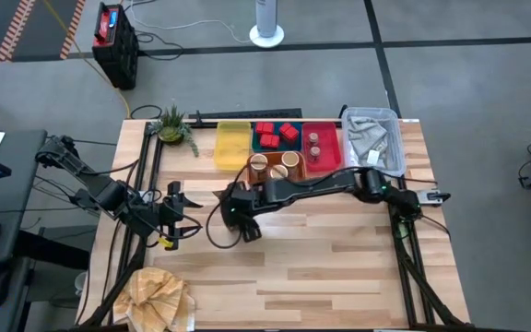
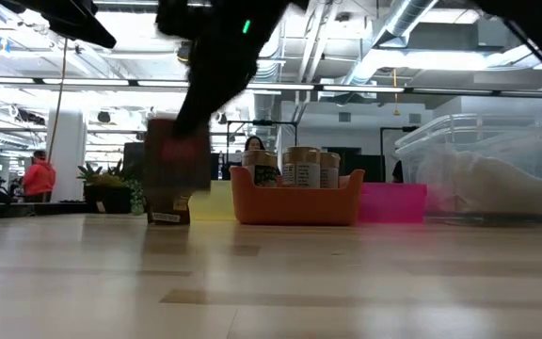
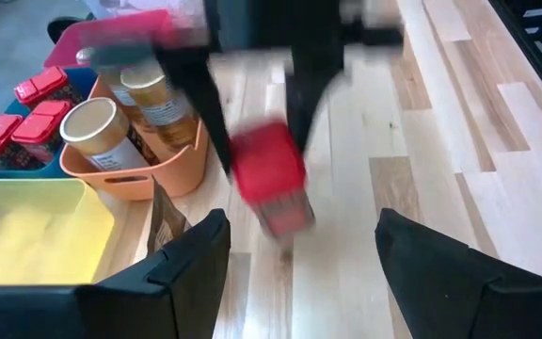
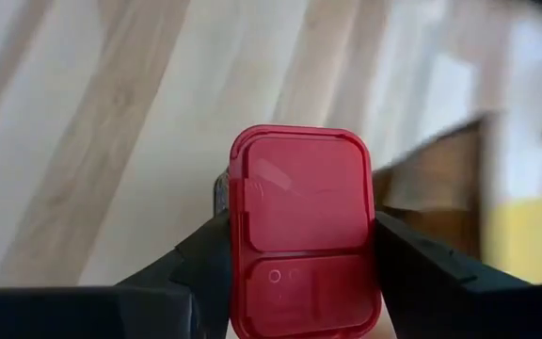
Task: Sort spices by type
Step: Put the red seasoning can into the blue bin
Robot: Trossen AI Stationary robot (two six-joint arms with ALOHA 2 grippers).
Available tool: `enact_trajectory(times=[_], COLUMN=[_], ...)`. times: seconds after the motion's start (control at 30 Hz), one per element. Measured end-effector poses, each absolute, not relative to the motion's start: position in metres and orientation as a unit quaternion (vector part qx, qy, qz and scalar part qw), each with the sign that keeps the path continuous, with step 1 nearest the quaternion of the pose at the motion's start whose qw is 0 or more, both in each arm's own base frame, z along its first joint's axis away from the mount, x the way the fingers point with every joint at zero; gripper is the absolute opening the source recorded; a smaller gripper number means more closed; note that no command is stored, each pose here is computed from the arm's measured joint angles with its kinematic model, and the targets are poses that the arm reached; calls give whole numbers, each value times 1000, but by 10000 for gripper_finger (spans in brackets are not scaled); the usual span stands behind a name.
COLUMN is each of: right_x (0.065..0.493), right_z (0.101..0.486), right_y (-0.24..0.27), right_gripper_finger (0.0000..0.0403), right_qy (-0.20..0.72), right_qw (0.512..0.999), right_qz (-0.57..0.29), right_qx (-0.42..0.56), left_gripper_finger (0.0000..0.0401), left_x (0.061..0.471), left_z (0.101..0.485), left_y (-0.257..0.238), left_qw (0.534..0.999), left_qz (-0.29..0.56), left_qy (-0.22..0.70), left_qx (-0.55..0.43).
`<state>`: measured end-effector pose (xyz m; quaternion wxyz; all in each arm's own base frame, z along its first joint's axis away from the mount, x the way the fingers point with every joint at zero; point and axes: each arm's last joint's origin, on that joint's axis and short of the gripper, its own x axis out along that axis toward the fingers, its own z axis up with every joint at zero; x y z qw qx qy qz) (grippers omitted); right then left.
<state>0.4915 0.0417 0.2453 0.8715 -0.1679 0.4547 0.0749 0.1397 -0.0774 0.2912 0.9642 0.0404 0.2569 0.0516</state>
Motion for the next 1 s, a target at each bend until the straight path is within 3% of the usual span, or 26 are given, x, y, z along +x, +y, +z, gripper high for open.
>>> enact_trajectory(times=[0.17, 0.43, 0.73, 1.0], right_x=[465, 425, 405, 391], right_z=[295, 336, 331, 307], right_y=[32, -15, -97, -155], right_gripper_finger=[234, 234, 234, 234], right_qy=[448, 492, 527, 541], right_qw=[878, 842, 792, 763], right_qz=[44, -131, -288, -348], right_qx=[-162, -182, -109, -59], left_gripper_finger=[253, 253, 253, 253], left_x=[140, 140, 139, 138], left_z=[291, 291, 290, 288], left_y=[-77, -77, -77, -76], left_qw=[964, 964, 963, 960], left_qz=[52, 57, 61, 65], left_qy=[258, 257, 261, 273], left_qx=[40, 23, 13, 17])
